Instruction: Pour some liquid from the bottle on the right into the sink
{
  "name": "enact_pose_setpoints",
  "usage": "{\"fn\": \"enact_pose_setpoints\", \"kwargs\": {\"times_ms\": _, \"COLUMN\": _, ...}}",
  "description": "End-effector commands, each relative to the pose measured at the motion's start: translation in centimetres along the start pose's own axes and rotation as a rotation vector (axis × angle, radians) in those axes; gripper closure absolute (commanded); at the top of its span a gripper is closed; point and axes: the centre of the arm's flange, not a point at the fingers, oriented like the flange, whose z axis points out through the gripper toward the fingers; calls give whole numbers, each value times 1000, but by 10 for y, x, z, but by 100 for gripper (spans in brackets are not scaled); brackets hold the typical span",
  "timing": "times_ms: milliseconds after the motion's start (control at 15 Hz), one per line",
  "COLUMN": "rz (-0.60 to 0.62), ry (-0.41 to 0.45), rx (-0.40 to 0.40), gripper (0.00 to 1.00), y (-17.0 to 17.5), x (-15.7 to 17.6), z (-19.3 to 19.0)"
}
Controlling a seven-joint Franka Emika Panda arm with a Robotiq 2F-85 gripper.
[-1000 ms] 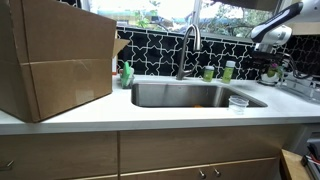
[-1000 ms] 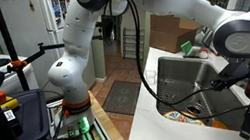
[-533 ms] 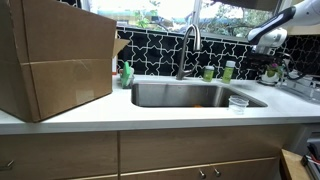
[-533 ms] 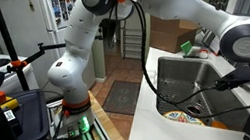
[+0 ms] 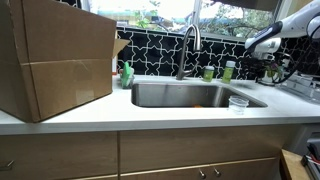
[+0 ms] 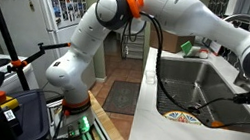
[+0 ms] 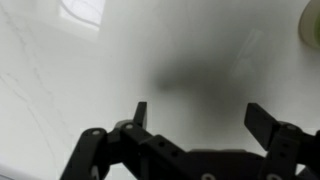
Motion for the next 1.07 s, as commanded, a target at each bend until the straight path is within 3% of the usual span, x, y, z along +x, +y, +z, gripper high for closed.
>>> {"fn": "enact_pose_setpoints", "kwargs": {"times_ms": 0, "rz": 73, "ry": -53, "rx": 9, "gripper": 0, "y": -20, "x": 32, "z": 1}}
{"fn": "enact_pose_setpoints", "kwargs": {"times_ms": 467, "rz": 54, "ry": -255, "rx": 71, "gripper": 0, "y": -34, "x": 47, "z": 0}}
{"fn": "enact_pose_setpoints", "kwargs": {"times_ms": 733, "rz": 57, "ry": -345, "rx": 165, "gripper": 0, "y": -46, "x": 45, "z": 2}}
{"fn": "enact_pose_setpoints", "kwargs": {"times_ms": 1000, "rz": 140, "ry": -462, "rx": 249, "gripper": 0, "y": -61, "x": 41, "z": 8}}
